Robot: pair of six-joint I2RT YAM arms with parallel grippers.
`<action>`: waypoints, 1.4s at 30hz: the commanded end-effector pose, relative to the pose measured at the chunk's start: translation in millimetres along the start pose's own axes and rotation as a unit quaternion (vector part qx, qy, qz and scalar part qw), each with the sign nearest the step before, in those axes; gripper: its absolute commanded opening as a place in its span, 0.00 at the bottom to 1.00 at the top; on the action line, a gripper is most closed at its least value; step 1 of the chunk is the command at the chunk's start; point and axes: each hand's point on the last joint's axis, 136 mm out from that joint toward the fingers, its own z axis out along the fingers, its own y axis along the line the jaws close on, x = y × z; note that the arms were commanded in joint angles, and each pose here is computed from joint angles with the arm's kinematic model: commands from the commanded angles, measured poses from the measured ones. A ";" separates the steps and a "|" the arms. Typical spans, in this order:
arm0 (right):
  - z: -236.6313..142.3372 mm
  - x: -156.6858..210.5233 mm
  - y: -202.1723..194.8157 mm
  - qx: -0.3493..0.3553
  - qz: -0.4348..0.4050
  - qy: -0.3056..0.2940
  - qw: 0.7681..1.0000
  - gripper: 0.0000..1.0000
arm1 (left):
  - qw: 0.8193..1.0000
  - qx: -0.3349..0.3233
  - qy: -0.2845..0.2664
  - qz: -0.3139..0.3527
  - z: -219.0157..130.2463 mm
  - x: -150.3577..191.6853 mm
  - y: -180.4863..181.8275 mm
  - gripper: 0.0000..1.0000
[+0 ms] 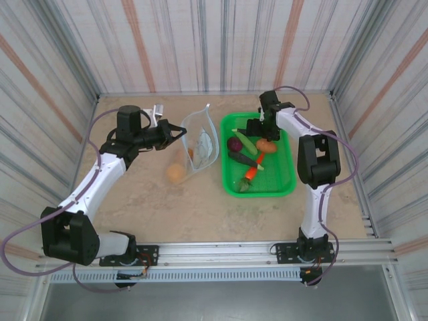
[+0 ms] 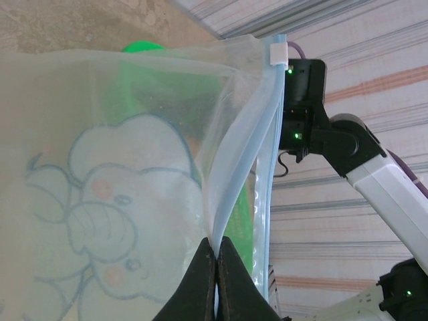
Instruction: Place the food in the zip-top bag and seal the zipper
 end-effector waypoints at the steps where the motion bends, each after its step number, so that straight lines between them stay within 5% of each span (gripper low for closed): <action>1: -23.3 2.2 -2.1 -0.004 0.016 -0.012 1.000 0.94 | 1.000 0.005 -0.002 -0.006 -1.7 -1.2 1.6 0.00; 9: -29.8 28.1 -14.7 0.003 0.043 0.004 0.999 0.92 | 1.000 0.006 -0.005 -0.006 -2.9 -1.8 0.7 0.00; 27: -13.4 65.8 -33.0 0.040 0.051 0.050 0.997 0.65 | 1.000 0.009 -0.007 -0.012 -2.8 -2.6 2.0 0.00; 34: -6.5 70.4 -32.1 0.050 0.045 0.069 0.995 0.70 | 1.000 0.008 -0.005 -0.015 -1.6 -2.6 4.0 0.00; 39: -14.2 67.8 -28.6 0.050 0.046 0.061 0.996 0.49 | 1.000 0.010 -0.005 -0.014 -1.8 -2.7 3.4 0.00; 42: -37.9 55.2 -27.4 0.055 0.047 0.030 0.997 0.48 | 1.000 0.010 -0.006 -0.010 -2.5 -3.0 2.4 0.00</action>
